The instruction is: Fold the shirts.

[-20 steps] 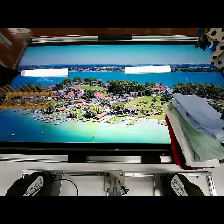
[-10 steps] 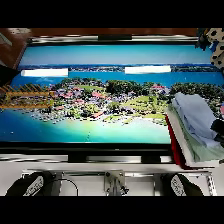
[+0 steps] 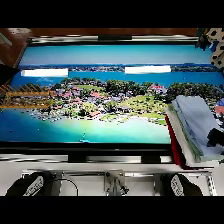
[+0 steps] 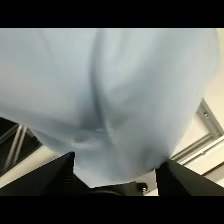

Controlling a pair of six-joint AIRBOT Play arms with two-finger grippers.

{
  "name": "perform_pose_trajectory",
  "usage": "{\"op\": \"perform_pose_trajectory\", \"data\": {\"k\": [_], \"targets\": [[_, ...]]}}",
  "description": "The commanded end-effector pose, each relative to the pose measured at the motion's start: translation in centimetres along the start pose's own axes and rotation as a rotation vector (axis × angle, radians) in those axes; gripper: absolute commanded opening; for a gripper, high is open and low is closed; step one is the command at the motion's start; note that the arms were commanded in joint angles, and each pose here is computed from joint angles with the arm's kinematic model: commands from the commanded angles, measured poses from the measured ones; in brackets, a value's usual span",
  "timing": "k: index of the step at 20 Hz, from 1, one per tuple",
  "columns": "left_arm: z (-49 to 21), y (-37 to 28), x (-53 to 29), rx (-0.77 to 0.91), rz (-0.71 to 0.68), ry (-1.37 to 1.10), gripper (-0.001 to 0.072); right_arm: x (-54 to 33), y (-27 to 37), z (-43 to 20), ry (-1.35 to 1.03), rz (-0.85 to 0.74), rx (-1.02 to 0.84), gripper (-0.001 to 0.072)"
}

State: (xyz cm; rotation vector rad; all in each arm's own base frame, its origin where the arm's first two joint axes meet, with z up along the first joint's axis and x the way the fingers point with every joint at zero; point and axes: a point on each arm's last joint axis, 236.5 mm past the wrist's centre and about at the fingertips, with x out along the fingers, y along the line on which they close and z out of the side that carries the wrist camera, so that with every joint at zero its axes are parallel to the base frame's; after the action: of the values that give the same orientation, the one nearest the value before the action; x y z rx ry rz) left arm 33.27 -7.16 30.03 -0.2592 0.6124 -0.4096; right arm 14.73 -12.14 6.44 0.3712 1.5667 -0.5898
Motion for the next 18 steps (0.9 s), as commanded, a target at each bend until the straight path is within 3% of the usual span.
{"op": "perform_pose_trajectory", "data": {"k": [1, 5, 11, 12, 14, 16, 18], "targets": [[0.0, 0.0, 0.1, 0.004, 0.000, 0.000, 0.0029, -1.8, 4.8, -3.0, 0.091, 0.217, -0.024, 0.0623], [-0.2, 0.4, 0.9, -0.001, -0.006, 0.020, 0.0029, -9.9, 9.1, -0.9, -0.116, 0.455, -0.062, 0.0622], [-1.9, -2.4, 4.3, 0.033, -0.106, 0.119, 0.0028, -21.2, 11.2, 3.2, -0.534, 0.631, -0.106, 0.0618], [-2.4, -3.1, 5.0, 0.042, -0.127, 0.140, 0.0029, -22.7, 11.9, 4.3, -0.603, 0.679, -0.107, 0.0560], [-3.4, -4.1, 6.7, 0.086, -0.148, 0.187, 0.0027, -25.6, 14.0, 6.5, -0.732, 0.783, -0.172, 0.0552], [-5.1, -3.5, 8.9, 0.157, -0.095, 0.255, 0.0026, -25.2, 16.5, 7.8, -0.735, 0.792, -0.275, 0.0552], [-7.9, -0.9, 11.5, 0.189, 0.056, 0.379, 0.0026, -21.6, 20.2, 7.9, -0.616, 0.733, -0.399, 0.0554]]}}
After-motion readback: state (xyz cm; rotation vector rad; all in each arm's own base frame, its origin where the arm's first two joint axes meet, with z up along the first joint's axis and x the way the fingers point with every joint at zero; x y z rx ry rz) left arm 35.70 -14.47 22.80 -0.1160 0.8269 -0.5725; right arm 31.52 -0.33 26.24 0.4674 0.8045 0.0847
